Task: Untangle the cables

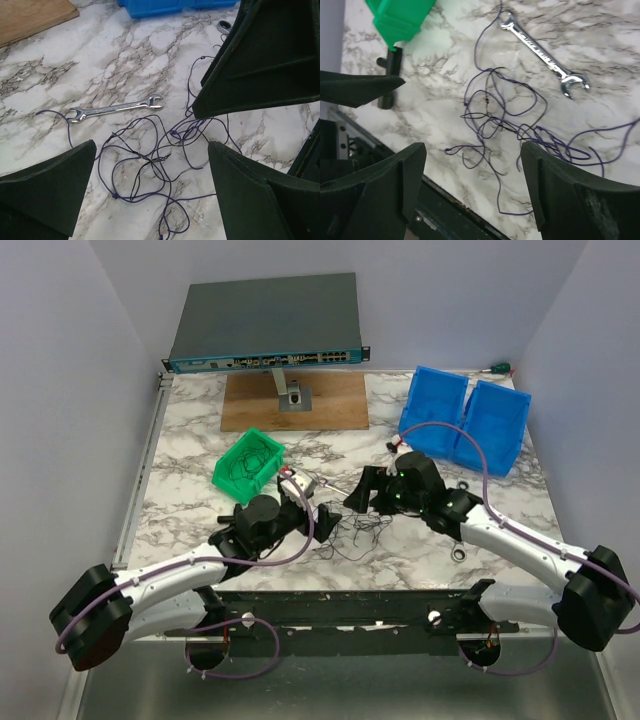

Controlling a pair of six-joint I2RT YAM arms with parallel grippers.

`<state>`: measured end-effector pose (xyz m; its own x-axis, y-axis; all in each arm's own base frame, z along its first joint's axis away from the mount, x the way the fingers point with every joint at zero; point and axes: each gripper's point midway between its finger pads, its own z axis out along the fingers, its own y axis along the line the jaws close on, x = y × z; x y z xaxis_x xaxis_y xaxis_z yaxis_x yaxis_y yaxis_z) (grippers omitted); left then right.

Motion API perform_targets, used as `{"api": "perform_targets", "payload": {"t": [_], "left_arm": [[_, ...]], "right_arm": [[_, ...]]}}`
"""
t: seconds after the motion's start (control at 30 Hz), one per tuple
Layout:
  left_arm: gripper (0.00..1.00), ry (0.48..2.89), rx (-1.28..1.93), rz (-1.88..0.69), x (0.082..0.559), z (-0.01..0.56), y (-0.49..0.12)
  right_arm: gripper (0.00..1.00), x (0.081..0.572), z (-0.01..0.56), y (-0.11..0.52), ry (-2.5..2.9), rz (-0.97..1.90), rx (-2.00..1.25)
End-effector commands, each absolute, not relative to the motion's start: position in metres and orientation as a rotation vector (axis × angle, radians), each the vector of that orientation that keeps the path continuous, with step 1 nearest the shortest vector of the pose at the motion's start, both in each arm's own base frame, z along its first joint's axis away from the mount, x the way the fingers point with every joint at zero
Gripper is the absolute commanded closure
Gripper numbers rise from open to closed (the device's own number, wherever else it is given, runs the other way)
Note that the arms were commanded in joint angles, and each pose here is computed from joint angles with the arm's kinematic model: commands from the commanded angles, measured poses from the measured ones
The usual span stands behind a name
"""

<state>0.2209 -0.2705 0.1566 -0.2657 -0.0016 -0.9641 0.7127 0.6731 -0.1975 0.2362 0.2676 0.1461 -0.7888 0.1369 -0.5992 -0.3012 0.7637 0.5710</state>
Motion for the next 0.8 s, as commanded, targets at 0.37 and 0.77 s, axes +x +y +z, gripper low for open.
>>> {"api": "perform_targets", "payload": {"t": [0.37,0.77], "left_arm": [[0.02,1.933,0.674,-0.704,0.230,0.129,-0.292],[0.01,1.802,0.502,-0.637,0.236,0.153,-0.257]], "right_arm": [[0.03,0.277,0.101,0.119,2.327,0.115,0.393],[0.08,0.300,0.056,0.114,2.334,0.165,0.899]]}}
